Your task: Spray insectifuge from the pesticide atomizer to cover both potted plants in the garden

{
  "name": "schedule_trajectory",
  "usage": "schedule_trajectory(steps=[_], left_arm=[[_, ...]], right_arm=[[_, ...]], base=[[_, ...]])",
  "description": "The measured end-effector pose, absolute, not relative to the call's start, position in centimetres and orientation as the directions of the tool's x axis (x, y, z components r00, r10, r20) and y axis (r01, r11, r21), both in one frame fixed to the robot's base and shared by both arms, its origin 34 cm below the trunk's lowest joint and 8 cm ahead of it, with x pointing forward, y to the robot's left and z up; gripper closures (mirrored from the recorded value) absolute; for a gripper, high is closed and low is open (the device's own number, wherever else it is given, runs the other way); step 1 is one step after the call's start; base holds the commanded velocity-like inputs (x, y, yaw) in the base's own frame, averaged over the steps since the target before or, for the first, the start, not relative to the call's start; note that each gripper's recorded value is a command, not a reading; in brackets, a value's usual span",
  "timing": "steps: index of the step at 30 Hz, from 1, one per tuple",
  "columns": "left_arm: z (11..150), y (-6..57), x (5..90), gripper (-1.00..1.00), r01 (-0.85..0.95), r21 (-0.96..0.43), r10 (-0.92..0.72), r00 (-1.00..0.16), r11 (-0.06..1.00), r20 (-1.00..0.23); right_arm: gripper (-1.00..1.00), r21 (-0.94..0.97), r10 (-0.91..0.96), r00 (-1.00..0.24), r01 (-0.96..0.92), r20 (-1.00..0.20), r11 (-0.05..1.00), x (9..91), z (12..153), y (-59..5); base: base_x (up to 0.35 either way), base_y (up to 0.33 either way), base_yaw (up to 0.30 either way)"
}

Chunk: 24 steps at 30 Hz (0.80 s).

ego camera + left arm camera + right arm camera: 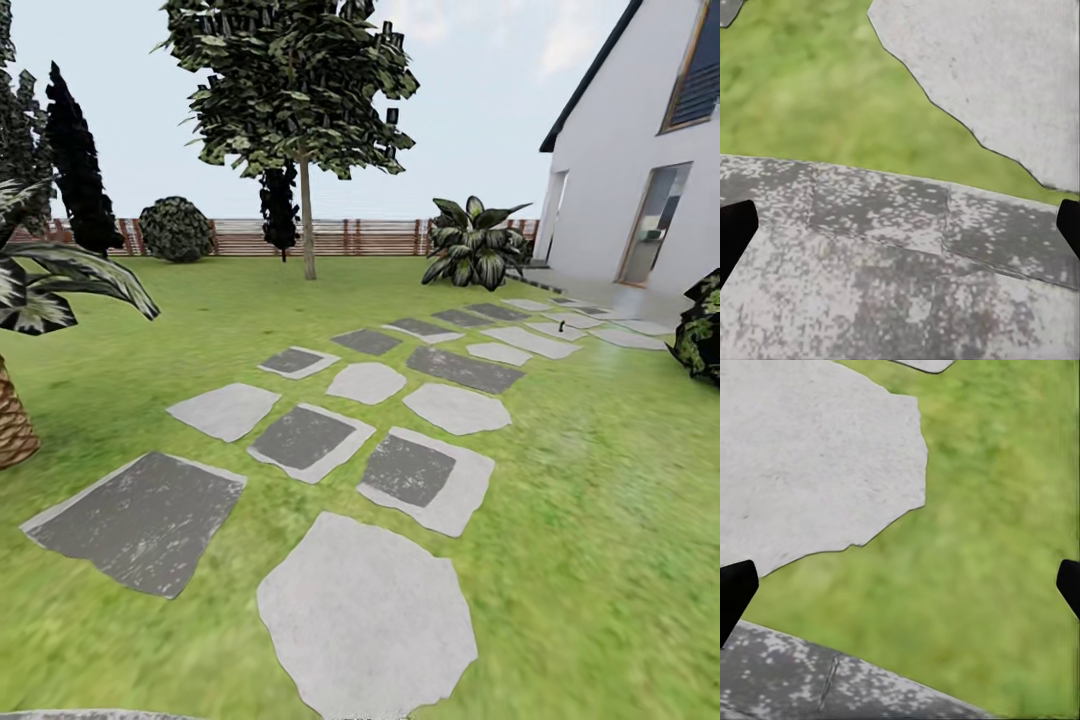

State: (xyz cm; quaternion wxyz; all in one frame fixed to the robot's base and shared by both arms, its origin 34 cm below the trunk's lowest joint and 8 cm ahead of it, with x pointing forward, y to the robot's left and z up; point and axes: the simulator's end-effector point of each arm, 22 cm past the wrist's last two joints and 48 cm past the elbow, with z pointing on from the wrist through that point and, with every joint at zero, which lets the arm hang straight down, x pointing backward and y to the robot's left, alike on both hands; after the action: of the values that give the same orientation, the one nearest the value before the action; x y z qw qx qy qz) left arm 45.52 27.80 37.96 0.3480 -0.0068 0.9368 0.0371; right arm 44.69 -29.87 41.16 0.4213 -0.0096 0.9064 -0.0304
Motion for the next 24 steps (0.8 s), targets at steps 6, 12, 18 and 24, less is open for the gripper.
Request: schedule_trajectory(steps=[6, 12, 18, 24], left_arm=[[36.6, 27.8, 45.2, -1.00, -0.038, 0.065, 0.013, -0.760, 0.997, -0.650], [35.3, 27.8, 44.9, -1.00, -0.038, 0.065, 0.013, -0.762, 0.997, -0.648], [33.9, 27.8, 44.5, -1.00, -0.038, 0.065, 0.013, -0.764, 0.997, -0.645], [33.7, 27.8, 44.4, -1.00, -0.038, 0.065, 0.013, -0.767, 0.997, -0.642]], right_arm=[[-1.00, -0.063, -0.043, -0.647, 0.008, -0.761, 0.998, 44.4, 39.8, -29.9], [-1.00, -0.063, -0.044, -0.649, 0.006, -0.759, 0.998, 44.1, 38.5, -29.8], [-1.00, -0.062, -0.044, -0.652, 0.005, -0.757, 0.998, 43.7, 37.1, -29.8], [-1.00, -0.062, -0.045, -0.655, 0.003, -0.754, 0.998, 43.6, 36.9, -29.7]], base=[[0.000, 0.000, -0.276], [0.000, 0.000, -0.283], [0.000, 0.000, -0.282], [0.000, 0.000, -0.278]])
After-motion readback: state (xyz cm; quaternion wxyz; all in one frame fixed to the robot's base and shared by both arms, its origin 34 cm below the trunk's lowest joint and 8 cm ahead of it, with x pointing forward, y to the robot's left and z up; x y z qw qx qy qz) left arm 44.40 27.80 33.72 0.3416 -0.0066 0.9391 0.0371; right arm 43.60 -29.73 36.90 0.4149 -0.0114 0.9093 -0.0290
